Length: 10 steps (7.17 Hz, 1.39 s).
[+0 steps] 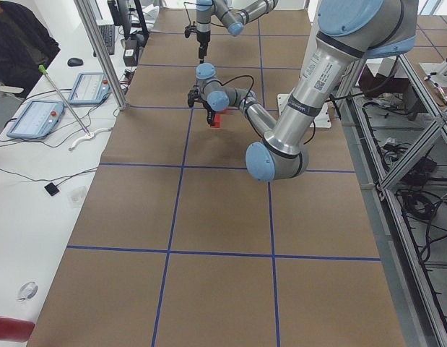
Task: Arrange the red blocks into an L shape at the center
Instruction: 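Carry the red cube with the left gripper next to the cube pair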
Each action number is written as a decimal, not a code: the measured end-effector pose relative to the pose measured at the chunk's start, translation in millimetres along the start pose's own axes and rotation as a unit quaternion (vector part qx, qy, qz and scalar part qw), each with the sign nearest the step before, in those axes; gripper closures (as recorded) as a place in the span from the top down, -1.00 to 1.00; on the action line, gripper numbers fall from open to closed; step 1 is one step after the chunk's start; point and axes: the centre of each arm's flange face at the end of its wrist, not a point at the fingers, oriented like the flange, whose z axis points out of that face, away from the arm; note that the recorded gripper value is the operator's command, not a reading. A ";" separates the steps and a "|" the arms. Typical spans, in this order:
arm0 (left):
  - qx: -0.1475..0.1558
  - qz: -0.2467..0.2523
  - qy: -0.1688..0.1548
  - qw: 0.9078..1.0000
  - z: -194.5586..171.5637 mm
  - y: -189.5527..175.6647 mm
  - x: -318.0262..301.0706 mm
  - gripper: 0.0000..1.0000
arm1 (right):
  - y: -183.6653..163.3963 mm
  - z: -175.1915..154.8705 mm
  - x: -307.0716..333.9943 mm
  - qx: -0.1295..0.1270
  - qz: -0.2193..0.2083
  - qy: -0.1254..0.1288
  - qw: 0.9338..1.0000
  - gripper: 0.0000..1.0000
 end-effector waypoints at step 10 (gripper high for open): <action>0.073 -0.542 0.004 0.837 32.9 24.3 53.6 -1.00 | -0.4 0.9 -0.1 0.003 0.000 0.003 1.000 0.98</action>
